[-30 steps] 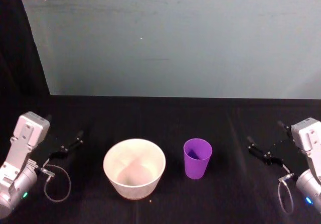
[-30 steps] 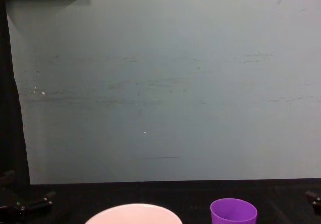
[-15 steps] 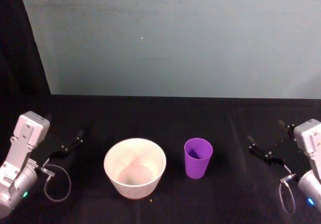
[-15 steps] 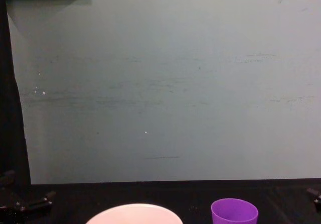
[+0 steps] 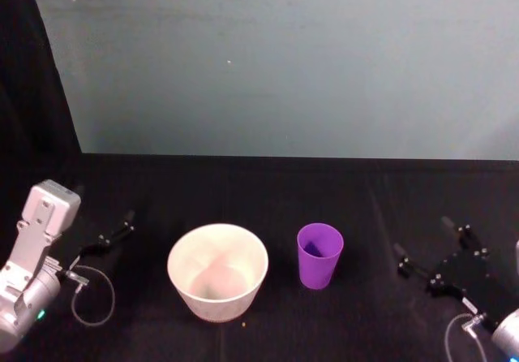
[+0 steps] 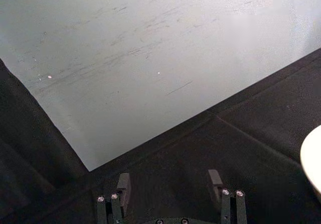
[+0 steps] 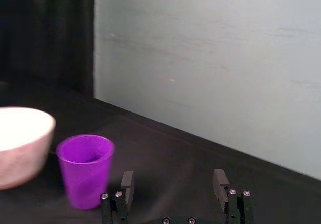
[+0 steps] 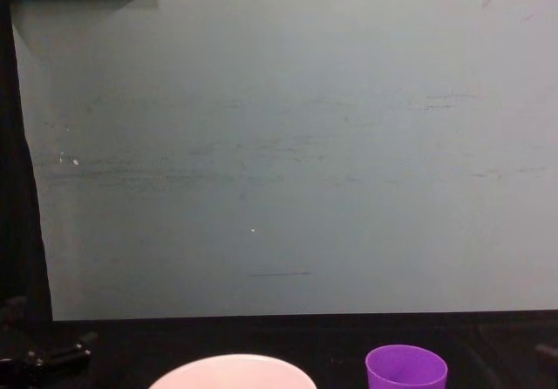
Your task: Pick up the cup and pour the mung beans from the cup into the bowl.
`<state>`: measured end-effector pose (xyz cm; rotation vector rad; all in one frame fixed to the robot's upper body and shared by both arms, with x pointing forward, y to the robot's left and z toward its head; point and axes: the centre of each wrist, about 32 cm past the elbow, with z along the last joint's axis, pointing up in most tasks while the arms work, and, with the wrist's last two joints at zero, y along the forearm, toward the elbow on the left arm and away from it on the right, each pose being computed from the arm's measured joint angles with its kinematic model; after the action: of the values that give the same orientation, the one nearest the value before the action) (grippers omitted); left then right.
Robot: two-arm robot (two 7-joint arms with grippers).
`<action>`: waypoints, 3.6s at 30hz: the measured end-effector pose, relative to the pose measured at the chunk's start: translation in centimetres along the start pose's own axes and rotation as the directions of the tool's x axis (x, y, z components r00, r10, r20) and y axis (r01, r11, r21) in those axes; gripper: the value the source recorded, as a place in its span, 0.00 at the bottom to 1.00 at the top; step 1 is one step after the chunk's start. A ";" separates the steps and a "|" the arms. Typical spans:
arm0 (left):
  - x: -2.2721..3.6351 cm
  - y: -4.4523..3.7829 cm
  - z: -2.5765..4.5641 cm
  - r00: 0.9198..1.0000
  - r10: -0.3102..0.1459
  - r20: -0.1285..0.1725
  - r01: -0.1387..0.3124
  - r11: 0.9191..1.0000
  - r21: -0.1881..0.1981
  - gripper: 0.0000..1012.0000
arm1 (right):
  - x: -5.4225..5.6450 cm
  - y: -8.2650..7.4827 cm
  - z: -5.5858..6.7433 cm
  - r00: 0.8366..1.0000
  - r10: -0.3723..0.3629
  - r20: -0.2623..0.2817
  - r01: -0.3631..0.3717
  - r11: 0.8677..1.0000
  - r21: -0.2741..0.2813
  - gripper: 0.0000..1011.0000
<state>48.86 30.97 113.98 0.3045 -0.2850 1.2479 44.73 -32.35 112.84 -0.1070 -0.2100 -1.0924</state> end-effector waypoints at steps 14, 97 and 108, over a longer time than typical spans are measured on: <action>0.00 0.00 0.00 1.000 0.000 0.000 0.000 1.000 0.000 0.99 | -1.1 2.3 -2.4 0.965 0.188 -0.183 -0.186 0.982 0.024 0.99; 0.00 0.00 0.00 1.000 0.000 0.000 0.000 1.000 0.000 0.99 | -4.0 9.4 -2.3 0.932 0.315 -0.178 -0.321 0.947 -0.007 0.99; 0.00 0.00 0.00 1.000 0.000 0.000 0.000 1.000 0.000 0.99 | -4.0 9.5 -2.2 0.932 0.317 -0.176 -0.322 0.947 -0.003 0.99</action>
<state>48.86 30.97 113.98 0.3045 -0.2851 1.2480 51.69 -24.98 109.94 -0.0708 -0.0163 -0.7744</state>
